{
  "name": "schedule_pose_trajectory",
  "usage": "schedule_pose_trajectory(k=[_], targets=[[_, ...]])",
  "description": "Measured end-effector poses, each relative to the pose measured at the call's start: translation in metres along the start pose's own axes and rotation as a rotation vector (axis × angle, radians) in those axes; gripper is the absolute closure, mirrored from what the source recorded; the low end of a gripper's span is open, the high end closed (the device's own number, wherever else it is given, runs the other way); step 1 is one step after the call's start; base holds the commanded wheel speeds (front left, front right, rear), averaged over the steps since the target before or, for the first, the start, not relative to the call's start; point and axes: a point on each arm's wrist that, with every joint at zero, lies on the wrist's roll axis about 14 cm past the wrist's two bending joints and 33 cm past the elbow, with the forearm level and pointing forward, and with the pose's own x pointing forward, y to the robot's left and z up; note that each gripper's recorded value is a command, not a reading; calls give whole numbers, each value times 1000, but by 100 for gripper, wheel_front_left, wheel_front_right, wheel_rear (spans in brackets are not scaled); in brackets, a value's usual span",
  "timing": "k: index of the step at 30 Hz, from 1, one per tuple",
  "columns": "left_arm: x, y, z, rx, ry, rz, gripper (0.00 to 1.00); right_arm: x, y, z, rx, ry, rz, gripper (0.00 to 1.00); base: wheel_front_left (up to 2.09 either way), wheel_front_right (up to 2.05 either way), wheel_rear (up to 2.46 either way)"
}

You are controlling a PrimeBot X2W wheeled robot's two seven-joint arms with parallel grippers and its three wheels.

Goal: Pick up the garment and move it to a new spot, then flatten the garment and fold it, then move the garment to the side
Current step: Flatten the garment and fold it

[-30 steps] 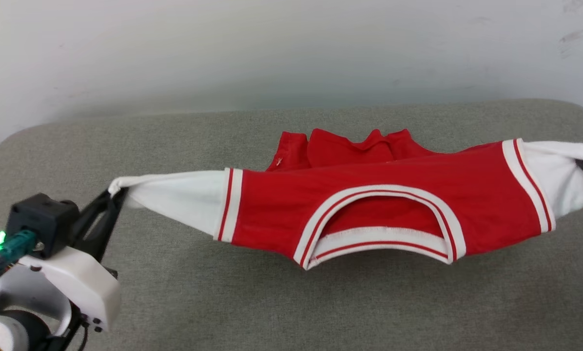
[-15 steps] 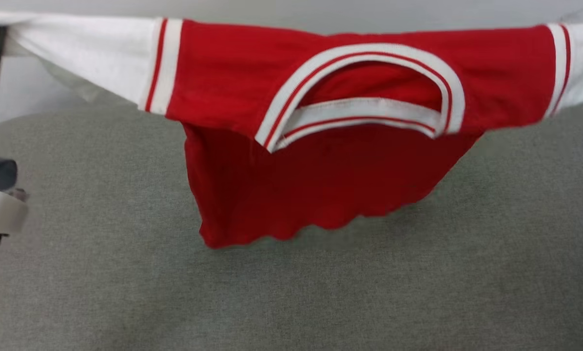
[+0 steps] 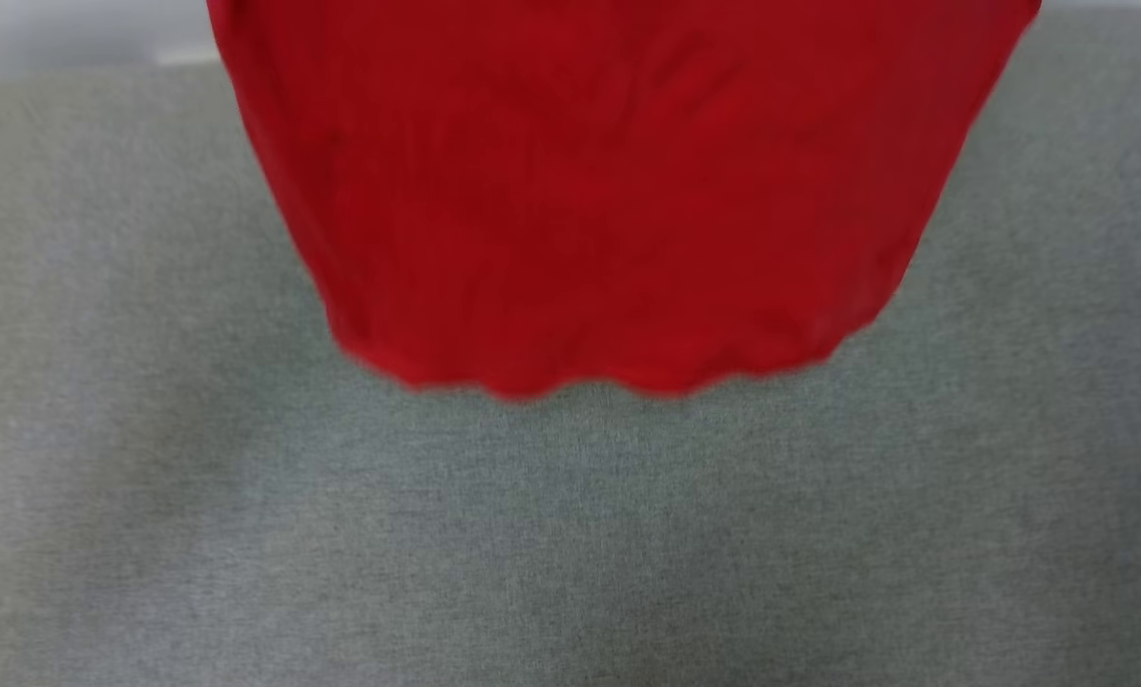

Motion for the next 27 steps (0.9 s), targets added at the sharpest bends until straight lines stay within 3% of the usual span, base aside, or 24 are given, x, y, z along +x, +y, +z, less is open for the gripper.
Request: schedule_pose_trajectory(k=[4, 15, 21, 27], targets=[[33, -2, -28, -21, -13, -4, 100, 36, -8, -12, -84, 4, -23, 100, 0, 0, 0], [109, -8, -117, -48, -30, 51, 100, 134, -36, -71, -88, -13, -93, 100, 0, 0, 0], [119, -8, -175, -72, 25, 80, 100, 167, -31, -129, -81, 26, -92, 100, 0, 0, 0], [99, -20, -225, -87, 137, 65, 100, 168, -14, -186, -47, 126, -57, 100, 0, 0, 0]])
